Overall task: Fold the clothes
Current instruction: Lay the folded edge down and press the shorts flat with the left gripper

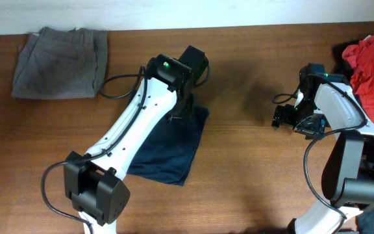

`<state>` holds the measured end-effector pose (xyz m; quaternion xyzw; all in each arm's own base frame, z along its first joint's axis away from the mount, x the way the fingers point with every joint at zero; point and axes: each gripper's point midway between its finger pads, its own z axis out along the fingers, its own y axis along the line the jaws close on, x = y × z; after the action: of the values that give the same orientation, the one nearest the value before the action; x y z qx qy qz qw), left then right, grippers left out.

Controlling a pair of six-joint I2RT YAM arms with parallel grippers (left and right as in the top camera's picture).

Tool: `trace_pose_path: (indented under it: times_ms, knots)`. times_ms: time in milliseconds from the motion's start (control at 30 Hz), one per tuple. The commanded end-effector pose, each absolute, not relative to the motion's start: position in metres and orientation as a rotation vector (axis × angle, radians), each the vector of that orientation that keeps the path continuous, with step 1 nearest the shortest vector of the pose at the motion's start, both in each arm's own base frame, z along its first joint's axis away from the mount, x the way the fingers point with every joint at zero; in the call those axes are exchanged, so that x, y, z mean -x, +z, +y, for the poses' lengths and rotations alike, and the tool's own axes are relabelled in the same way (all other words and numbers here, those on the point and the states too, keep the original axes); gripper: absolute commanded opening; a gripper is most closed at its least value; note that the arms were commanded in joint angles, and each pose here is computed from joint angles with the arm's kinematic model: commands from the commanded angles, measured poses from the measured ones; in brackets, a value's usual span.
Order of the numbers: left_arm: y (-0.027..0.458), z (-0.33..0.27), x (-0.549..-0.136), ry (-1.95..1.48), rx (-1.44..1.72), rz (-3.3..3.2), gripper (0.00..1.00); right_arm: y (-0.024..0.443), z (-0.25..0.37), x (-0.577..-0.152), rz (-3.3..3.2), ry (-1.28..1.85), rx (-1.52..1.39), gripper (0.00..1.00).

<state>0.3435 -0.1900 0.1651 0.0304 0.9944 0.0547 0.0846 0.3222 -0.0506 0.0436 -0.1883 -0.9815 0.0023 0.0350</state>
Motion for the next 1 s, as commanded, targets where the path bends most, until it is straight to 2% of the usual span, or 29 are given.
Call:
trace_pose_path:
  times_ms: [0,333,500,667,800,867,967]
  knots:
    - [0.164,-0.201,-0.34,0.093,-0.166,2.98,0.81,0.056,-0.052,-0.328,-3.058,0.002,0.581,0.99]
    - [0.166,-0.198,-0.351,0.087,-0.247,2.946,0.81,0.056,-0.052,-0.328,-3.058,0.002,0.581,0.99]
    - [0.156,-0.193,-0.354,0.119,-0.269,2.961,0.7,0.056,-0.052,-0.328,-3.058,0.002,0.581,0.99]
    - [0.128,-0.188,-0.358,0.189,-0.283,3.001,0.65,0.056,-0.052,-0.328,-3.058,0.002,0.581,0.99]
    - [0.106,-0.18,-0.374,0.22,-0.306,3.012,0.65,0.056,-0.052,-0.328,-3.058,0.002,0.581,0.99]
    - [0.092,-0.171,-0.382,0.225,-0.283,3.037,0.54,0.056,-0.052,-0.328,-3.058,0.002,0.581,0.99]
    - [0.073,-0.165,-0.389,0.201,-0.291,3.073,0.47,0.056,-0.052,-0.328,-3.058,0.003,0.581,0.99]
